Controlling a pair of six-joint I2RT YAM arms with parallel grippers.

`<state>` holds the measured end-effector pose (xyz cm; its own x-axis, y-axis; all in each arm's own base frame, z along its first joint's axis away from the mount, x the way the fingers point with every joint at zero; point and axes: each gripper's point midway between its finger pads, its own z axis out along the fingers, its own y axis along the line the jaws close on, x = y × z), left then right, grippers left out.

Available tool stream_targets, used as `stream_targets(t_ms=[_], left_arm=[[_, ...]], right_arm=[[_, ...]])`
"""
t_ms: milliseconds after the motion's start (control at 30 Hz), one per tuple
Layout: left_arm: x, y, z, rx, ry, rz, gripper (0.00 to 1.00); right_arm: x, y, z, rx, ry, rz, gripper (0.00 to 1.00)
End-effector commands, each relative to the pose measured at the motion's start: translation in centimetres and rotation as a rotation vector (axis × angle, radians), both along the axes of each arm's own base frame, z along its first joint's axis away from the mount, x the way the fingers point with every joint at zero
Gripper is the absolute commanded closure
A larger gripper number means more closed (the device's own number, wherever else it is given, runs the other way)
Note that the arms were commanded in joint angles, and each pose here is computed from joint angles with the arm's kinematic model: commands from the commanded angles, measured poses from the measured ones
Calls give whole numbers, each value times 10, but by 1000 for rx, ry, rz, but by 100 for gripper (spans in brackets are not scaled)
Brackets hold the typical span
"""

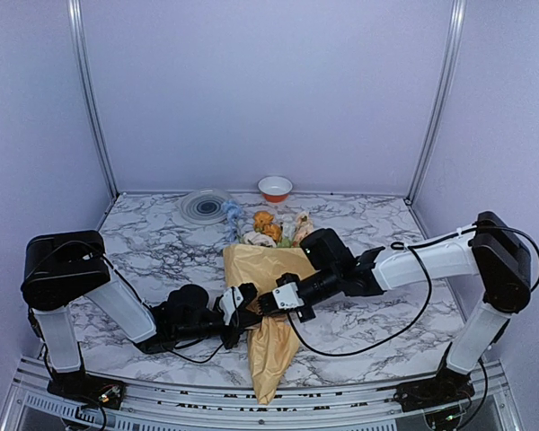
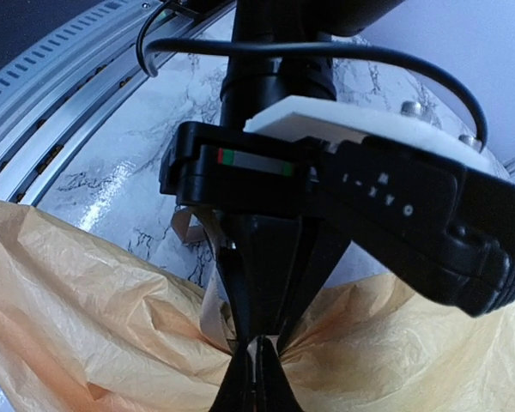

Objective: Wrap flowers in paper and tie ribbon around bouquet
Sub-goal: Cross the half-tied ribbon over the folded bouquet.

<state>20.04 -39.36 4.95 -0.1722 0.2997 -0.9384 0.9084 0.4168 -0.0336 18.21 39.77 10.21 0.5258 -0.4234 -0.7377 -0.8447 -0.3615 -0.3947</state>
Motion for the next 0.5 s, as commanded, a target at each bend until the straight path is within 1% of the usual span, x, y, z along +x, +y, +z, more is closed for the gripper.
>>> stream_targets(t_ms=[0, 67, 100, 133, 167, 200, 267, 400, 467], left_arm=[[-4, 0, -2, 24, 9, -25, 100], [-3, 1, -1, 27, 16, -22, 100], [-3, 2, 0, 27, 21, -15, 94], [-1, 4, 3, 25, 27, -3, 79], [0, 7, 5, 28, 40, 17, 61], [0, 10, 9, 25, 51, 31, 51], [-2, 17, 22, 7, 79, 52, 38], [-8, 36, 60, -55, 122, 99, 27], [0, 51, 69, -25, 142, 184, 26]], right_arm=[[1, 9, 5, -22, 29, 18, 100], [0, 9, 5, -25, 43, 14, 100], [1, 9, 6, -18, 47, 7, 100], [3, 8, 7, -12, 52, -4, 100], [6, 8, 9, -3, 59, -20, 100], [10, 7, 10, 3, 67, -40, 100], [17, 6, 12, 8, 82, -81, 100], [22, 4, 12, 8, 91, -118, 100], [22, 4, 13, 15, 100, -123, 100]])
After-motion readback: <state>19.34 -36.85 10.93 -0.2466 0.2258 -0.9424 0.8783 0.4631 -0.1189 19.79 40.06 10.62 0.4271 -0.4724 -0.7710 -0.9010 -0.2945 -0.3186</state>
